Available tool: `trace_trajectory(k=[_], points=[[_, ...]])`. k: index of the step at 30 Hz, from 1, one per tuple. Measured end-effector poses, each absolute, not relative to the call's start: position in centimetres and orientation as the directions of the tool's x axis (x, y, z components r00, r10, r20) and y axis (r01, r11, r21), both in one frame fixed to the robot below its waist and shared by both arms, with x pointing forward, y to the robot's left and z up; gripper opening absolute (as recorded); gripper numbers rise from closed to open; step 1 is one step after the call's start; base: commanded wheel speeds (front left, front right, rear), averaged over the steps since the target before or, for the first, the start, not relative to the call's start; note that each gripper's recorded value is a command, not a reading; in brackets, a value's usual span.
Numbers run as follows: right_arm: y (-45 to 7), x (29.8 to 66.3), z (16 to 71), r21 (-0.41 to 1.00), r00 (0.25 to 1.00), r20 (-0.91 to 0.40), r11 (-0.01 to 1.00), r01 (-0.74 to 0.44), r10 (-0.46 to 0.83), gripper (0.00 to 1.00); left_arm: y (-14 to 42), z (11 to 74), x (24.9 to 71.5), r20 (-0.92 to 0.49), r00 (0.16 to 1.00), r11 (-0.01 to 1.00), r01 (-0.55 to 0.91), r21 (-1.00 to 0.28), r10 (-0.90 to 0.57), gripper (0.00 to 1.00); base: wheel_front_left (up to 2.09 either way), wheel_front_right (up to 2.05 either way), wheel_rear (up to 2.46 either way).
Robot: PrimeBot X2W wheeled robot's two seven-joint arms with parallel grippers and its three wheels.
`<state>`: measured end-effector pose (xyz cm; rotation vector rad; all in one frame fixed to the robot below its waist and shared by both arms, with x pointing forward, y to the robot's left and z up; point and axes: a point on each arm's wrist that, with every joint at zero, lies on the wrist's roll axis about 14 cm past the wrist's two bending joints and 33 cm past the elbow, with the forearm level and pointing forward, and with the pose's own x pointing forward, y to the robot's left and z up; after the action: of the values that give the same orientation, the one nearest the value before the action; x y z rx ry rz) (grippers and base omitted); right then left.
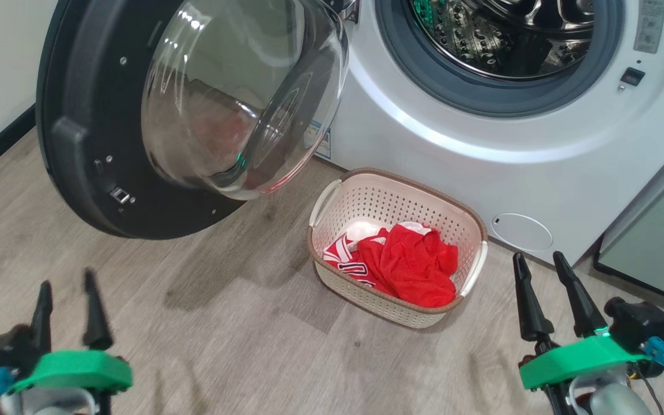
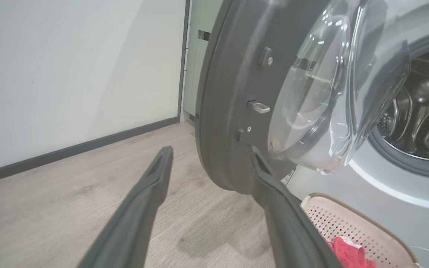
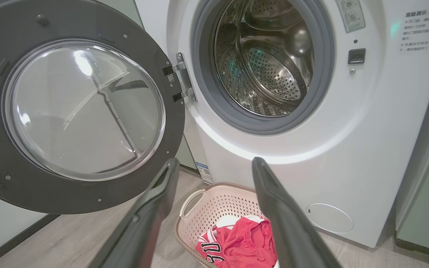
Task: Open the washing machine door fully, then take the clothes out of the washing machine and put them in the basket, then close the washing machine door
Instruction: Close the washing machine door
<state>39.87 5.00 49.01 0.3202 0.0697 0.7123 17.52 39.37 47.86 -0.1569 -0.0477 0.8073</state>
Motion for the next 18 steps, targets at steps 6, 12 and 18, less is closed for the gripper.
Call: trace_trajectory(k=[6,12,18], points=[[4.7,39.8,49.4,0.307,0.763,0.053,0.717,-0.626,0.644,1.0,41.2,46.8,15.4,-0.042,0.619,0.574,-0.75,-0.33,0.784,0.0,0.0,0.0,0.0],[3.5,40.0,50.0,0.303,0.788,0.065,0.74,-0.6,0.612,1.0,45.8,48.7,14.9,-0.053,0.548,0.401,-0.672,-0.623,0.835,0.0,0.0,0.0,0.0],[1.8,39.7,49.6,0.304,0.817,0.052,0.77,-0.561,0.574,1.0,49.7,50.6,16.9,-0.143,0.61,0.242,-0.502,-0.83,0.779,0.0,0.0,0.0,0.0]])
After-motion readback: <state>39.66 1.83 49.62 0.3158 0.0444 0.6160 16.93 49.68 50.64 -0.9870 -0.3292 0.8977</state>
